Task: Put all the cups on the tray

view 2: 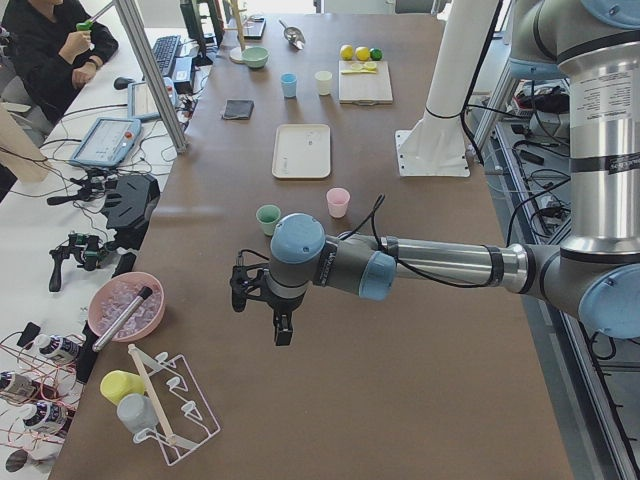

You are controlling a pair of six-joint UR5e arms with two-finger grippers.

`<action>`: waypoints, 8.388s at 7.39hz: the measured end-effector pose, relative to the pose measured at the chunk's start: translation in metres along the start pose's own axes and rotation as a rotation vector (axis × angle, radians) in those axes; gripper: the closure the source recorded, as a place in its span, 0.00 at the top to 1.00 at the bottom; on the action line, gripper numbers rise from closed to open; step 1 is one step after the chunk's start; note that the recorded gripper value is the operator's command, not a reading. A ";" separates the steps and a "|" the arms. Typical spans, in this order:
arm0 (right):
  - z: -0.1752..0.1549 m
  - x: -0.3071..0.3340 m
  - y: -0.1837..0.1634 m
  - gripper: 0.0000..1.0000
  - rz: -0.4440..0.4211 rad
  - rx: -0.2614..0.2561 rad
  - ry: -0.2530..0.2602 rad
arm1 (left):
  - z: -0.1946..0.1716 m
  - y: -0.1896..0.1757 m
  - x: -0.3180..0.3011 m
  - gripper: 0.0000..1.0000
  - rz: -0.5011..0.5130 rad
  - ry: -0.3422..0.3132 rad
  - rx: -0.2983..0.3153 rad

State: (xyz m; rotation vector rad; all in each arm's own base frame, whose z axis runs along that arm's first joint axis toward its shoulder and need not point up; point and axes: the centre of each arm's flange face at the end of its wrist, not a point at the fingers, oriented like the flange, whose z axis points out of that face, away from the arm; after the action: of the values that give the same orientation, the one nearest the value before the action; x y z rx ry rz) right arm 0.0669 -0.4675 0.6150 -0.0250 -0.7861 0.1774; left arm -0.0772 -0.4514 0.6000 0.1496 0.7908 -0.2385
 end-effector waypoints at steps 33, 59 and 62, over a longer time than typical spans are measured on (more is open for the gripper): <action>0.163 -0.349 0.111 0.00 -0.140 0.012 0.009 | 0.024 -0.033 0.052 0.98 0.143 0.045 0.031; 0.148 -0.651 0.134 1.00 -0.059 0.046 -0.093 | 0.083 0.144 0.359 0.97 0.040 0.233 -0.130; 0.105 -0.645 0.111 1.00 -0.024 0.040 -0.149 | 0.107 0.193 0.383 0.97 0.045 0.186 -0.121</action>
State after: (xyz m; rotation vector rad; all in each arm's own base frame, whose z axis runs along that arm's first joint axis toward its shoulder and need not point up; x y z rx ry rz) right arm -0.4703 -0.4713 0.2271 0.0359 -0.9308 0.1740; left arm 0.3072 -0.3492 0.4081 0.0763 0.9835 -0.1348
